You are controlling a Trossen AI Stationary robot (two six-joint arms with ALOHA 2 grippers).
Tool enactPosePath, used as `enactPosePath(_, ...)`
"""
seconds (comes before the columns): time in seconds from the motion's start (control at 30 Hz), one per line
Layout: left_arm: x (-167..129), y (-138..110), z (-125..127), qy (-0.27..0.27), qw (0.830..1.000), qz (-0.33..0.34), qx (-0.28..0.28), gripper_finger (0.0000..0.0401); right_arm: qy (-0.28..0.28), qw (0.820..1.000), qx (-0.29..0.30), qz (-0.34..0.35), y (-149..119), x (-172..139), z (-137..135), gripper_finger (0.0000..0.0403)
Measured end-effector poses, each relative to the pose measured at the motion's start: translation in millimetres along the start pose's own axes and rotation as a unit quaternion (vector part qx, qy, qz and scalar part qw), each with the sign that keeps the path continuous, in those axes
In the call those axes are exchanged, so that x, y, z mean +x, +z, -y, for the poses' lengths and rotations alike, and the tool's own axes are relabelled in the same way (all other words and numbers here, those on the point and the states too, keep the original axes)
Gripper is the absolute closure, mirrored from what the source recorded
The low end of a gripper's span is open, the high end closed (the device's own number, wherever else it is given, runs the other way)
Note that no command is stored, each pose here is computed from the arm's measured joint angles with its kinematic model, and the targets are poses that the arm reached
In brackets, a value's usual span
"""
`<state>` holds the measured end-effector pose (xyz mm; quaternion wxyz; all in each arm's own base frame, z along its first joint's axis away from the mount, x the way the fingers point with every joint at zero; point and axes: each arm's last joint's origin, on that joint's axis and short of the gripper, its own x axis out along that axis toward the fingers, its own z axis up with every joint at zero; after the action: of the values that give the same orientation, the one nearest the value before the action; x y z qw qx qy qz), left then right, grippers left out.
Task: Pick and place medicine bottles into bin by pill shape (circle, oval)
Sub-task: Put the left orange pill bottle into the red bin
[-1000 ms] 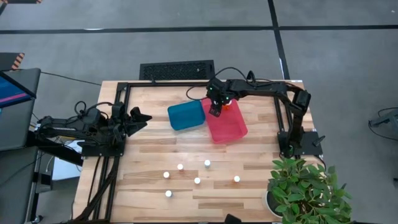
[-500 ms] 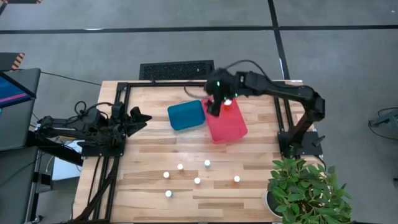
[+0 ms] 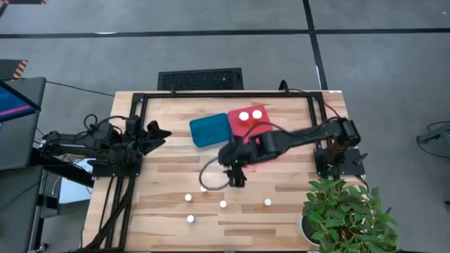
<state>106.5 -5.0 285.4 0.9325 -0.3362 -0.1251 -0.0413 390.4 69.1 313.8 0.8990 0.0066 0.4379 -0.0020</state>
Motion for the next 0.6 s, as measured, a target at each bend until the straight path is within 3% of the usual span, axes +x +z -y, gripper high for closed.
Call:
enactPosePath(0.3, -3, 0, 0, -0.002, 1.000, -0.006, 0.006, 0.0142, 0.057, 0.996, -0.050, 0.052, -2, 38, -66, 0.0138)
enactPosePath(0.6, -4, -1, -2, 0.016, 1.000, -0.005, 0.010, 0.0142, 0.085, 0.983, -0.104, 0.122, 5, 78, -82, 0.0138)
